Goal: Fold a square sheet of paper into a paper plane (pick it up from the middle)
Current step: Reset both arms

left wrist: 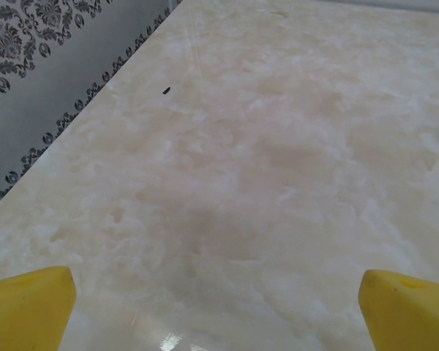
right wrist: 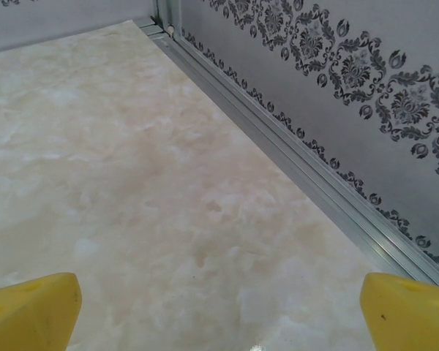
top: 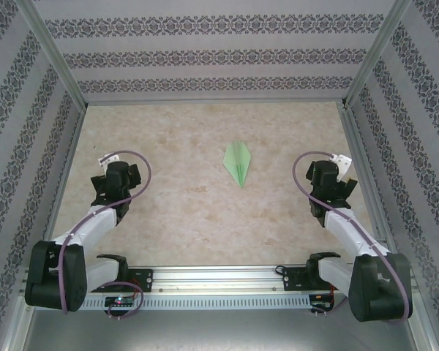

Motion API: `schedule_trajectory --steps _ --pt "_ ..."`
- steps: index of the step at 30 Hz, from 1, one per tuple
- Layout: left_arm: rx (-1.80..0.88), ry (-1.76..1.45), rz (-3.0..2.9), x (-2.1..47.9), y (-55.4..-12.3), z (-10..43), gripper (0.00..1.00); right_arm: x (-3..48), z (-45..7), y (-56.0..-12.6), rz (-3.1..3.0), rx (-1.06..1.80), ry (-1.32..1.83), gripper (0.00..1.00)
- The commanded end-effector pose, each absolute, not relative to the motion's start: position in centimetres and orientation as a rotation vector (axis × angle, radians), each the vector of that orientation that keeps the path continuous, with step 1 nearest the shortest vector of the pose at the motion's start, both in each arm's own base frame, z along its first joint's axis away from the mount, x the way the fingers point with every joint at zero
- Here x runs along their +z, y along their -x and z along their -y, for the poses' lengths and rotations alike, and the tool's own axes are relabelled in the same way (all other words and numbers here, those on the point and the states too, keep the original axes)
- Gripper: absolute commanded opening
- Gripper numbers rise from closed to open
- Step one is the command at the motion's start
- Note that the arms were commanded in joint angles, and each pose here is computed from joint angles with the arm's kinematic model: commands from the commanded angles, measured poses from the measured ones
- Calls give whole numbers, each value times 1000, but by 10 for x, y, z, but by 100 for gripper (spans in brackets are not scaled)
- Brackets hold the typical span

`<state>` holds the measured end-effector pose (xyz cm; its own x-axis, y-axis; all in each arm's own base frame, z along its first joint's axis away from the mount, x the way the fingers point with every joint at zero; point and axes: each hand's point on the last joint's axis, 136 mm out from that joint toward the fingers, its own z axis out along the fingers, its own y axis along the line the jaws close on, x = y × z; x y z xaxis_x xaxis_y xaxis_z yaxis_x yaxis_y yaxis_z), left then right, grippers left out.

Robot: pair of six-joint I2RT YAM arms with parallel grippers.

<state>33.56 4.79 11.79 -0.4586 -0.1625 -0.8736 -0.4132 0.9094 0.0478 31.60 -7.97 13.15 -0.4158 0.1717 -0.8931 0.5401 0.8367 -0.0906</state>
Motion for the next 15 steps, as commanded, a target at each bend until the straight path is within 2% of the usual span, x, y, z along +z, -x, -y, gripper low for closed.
schedule_trajectory --steps 1,15 --pt "252 291 -1863 154 -361 -43 100 149 76 -338 -1865 -418 -460 98" --pt "-37 -26 -1824 125 -394 11 100 149 49 -382 -1763 -212 -259 98"
